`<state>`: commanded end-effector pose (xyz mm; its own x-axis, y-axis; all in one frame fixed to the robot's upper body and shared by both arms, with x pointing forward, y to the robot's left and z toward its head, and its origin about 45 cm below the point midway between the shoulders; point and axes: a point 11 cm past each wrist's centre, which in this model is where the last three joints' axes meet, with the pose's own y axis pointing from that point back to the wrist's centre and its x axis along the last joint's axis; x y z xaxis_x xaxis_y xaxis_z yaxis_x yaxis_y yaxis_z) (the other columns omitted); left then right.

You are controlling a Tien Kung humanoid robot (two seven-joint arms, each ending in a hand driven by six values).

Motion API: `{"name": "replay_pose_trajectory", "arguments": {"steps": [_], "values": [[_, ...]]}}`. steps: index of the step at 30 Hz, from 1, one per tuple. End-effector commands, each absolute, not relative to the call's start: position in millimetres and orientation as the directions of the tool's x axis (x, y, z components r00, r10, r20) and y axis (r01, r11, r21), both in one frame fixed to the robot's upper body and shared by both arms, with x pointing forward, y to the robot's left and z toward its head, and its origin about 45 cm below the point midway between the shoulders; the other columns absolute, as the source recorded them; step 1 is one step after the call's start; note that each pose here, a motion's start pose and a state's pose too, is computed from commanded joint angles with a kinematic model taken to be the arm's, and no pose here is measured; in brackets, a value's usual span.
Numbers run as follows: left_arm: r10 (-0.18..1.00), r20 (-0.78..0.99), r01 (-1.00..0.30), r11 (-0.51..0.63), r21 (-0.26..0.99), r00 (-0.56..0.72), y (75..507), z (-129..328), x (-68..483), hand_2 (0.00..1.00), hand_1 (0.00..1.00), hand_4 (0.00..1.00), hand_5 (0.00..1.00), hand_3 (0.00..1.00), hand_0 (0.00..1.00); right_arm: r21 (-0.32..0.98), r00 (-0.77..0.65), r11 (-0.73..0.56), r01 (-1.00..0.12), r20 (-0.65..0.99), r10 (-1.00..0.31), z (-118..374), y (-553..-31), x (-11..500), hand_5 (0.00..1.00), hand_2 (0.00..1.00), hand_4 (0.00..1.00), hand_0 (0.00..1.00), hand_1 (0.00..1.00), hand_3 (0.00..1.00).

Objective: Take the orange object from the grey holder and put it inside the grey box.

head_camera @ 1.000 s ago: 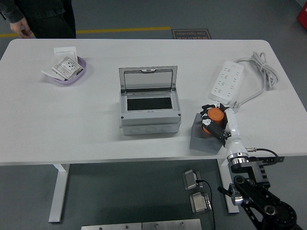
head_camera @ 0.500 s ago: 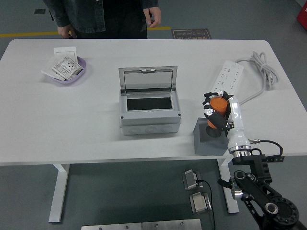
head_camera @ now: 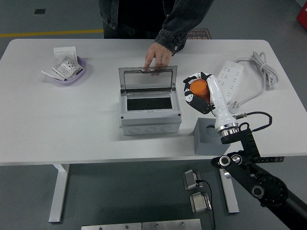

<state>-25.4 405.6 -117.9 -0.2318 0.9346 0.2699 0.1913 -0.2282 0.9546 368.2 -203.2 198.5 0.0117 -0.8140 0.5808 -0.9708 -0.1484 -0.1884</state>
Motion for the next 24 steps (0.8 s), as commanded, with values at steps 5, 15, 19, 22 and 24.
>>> {"name": "replay_pose_trajectory", "arguments": {"steps": [5,15,19,22,24], "values": [[0.932,0.278,0.194,-0.235,0.952,-0.235,409,-117,-26,0.483,0.652,0.700,0.439,0.643,0.635,-0.161,0.052,-0.222,-0.962,0.686,-0.726,200,-176,386,0.002,0.251,0.002,0.012,0.158,0.271],[0.928,0.288,0.199,-0.244,0.949,-0.237,414,-115,-27,0.481,0.652,0.701,0.443,0.643,0.636,-0.051,0.162,-0.405,-0.913,0.865,-0.474,198,-113,397,0.002,0.250,0.002,0.002,0.141,0.268],[0.927,0.291,0.198,-0.247,0.948,-0.237,416,-115,-26,0.481,0.652,0.701,0.443,0.643,0.635,-0.012,0.177,-0.438,-0.899,0.905,-0.386,195,-99,398,0.002,0.249,0.002,0.002,0.137,0.265],[0.927,0.293,0.201,-0.248,0.948,-0.235,417,-114,-27,0.481,0.652,0.701,0.443,0.643,0.635,0.010,0.180,-0.452,-0.892,0.926,-0.333,195,-92,400,0.002,0.249,0.002,0.002,0.137,0.265],[0.926,0.295,0.204,-0.250,0.947,-0.234,418,-114,-28,0.481,0.652,0.700,0.444,0.643,0.635,0.028,0.183,-0.459,-0.888,0.938,-0.296,194,-87,404,0.002,0.246,0.002,0.002,0.138,0.267]]}}
